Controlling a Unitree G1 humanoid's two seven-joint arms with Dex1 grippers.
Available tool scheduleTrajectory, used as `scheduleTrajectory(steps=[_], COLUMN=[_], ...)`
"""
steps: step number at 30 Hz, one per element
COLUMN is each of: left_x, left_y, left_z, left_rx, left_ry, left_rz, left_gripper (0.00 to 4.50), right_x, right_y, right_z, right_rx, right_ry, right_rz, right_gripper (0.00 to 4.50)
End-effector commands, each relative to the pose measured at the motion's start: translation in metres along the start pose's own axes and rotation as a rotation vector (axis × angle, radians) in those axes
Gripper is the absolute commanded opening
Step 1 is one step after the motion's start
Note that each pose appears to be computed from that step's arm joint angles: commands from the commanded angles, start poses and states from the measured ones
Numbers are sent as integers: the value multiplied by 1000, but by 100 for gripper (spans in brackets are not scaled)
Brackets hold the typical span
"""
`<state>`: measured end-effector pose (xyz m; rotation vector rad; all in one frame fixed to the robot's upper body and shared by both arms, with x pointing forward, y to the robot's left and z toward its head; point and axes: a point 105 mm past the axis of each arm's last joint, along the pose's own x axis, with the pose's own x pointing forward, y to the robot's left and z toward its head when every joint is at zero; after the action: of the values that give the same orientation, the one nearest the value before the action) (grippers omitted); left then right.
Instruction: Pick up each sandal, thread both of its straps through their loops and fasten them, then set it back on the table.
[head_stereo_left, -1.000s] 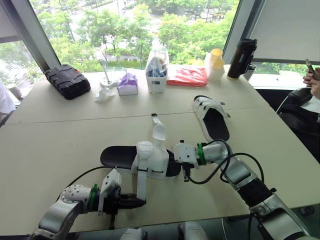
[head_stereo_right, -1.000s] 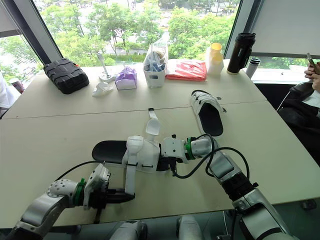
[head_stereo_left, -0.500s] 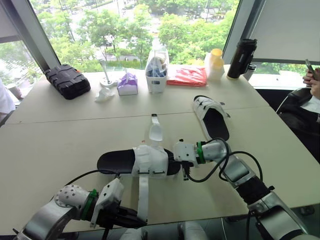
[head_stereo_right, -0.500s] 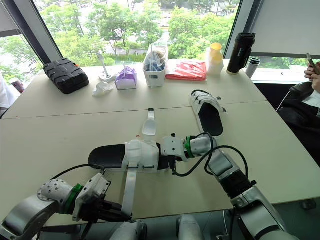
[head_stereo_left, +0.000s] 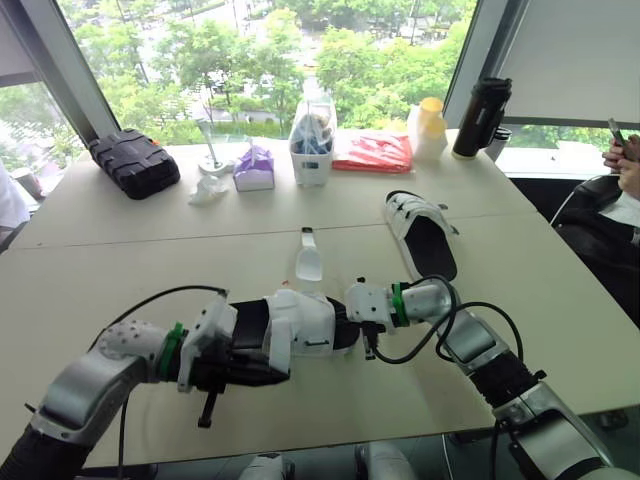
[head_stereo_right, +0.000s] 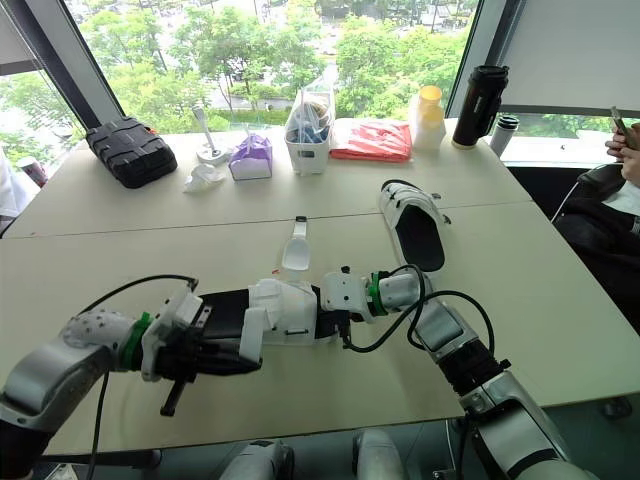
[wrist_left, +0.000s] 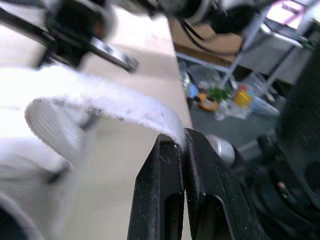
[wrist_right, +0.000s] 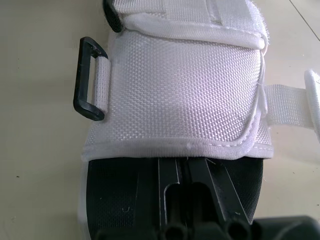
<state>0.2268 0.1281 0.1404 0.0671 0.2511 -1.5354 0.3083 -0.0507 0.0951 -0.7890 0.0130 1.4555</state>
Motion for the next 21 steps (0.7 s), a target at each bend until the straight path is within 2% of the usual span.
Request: scheduleTrajectory(steps=[1,9,12,21], left_x=[-9,0,1,-6], left_y=[14,28,41,77], left_z=[18,11,14,31], left_rx=[-4,-382,-516,-748], left_ry=[-62,-225,-325,-523], left_rz=[41,24,40,106], left_gripper=[3,3,3,3], right_x=[1,2,3,3], right_y=[1,-1,-2,-3], right_z=[-7,-6,-6,-6], right_rx=[4,-1,-3,-7], right_ry=[31,29,29,30], right_rz=[4,-1,-3,-6], right_gripper=[0,0,0,0])
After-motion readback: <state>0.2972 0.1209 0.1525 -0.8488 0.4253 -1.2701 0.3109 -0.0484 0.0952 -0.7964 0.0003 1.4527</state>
